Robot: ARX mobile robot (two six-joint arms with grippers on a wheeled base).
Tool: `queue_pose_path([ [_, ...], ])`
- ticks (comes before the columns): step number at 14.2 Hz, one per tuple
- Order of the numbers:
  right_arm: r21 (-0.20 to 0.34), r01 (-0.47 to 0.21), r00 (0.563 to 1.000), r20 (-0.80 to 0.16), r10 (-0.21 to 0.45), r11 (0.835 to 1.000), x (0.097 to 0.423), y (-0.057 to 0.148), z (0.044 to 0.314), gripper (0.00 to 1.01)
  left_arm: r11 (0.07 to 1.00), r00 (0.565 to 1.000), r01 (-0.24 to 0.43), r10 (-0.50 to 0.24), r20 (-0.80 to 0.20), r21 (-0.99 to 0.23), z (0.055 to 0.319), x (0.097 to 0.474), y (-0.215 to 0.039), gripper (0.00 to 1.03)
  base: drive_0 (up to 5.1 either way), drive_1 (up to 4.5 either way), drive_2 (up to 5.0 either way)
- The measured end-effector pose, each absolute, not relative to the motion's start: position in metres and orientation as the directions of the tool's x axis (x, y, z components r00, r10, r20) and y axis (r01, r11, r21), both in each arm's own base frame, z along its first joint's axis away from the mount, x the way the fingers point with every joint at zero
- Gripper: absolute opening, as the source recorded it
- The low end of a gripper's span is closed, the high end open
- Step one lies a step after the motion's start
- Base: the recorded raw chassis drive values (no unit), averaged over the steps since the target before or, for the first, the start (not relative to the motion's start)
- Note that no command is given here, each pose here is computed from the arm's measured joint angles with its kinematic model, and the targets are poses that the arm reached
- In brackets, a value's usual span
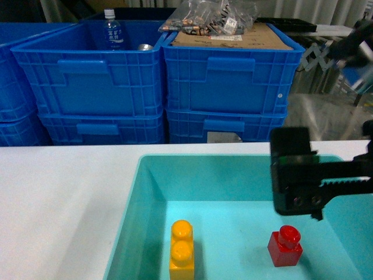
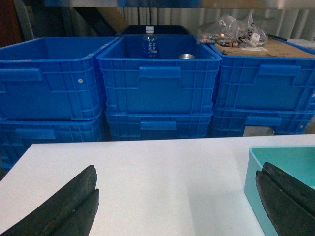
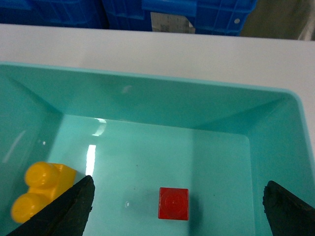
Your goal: Pick red block from blue box to shelf
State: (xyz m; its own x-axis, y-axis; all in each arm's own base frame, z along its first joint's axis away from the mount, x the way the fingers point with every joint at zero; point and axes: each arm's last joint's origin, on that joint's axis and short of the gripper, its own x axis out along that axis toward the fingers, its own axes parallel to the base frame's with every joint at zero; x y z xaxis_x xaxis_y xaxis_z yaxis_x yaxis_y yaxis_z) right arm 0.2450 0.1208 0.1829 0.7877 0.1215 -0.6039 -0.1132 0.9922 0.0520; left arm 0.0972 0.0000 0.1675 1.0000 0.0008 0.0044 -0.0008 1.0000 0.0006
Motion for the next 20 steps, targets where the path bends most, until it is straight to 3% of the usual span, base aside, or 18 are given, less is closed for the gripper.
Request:
queue_pose_path([
  [3, 0.036, -0.086, 0.77, -0.632, 0.089, 0.996, 0.253, 0.123, 0.141, 0.98, 1.0, 1.0, -0.001, 0.001, 0.004, 0.001, 0.168, 0.097, 0.0, 0.98, 0.0, 0.0, 0.0],
  [7, 0.103, -0.069, 0.763, -0.636, 0.119, 0.992, 0.258, 0.121, 0.105, 0.98, 1.0, 1.0, -0.001, 0.001, 0.004, 0.001, 0.168, 0.097, 0.0, 0.98, 0.0, 0.0, 0.0],
  [9, 0.057, -0.067, 0.768, -0.634, 0.088, 0.996, 0.259, 0.128, 0.087, 0.98, 1.0, 1.0, -0.001, 0.001, 0.005, 0.001, 0.168, 0.097, 0.0, 0.98, 0.0, 0.0, 0.0],
  [12, 0.014, -0.088, 0.741, -0.668, 0.075, 0.996, 0.259, 0.131, 0.06, 0.98, 1.0, 1.0, -0.001, 0.001, 0.004, 0.001, 0.168, 0.097, 0.0, 0.98, 0.0, 0.0, 0.0],
  [18, 0.005, -0.081, 0.734, -0.677, 0.063, 0.997, 0.274, 0.131, 0.048, 0.98, 1.0, 1.0, -0.001, 0.001, 0.005, 0.001, 0.168, 0.097, 0.0, 0.98, 0.0, 0.0, 0.0],
  [20, -0.002, -0.059, 0.713, -0.7, 0.04, 0.998, 0.276, 0.125, 0.039, 0.98, 1.0, 1.0, -0.001, 0.001, 0.004, 0.001, 0.168, 0.097, 0.0, 0.98, 0.0, 0.0, 0.0],
])
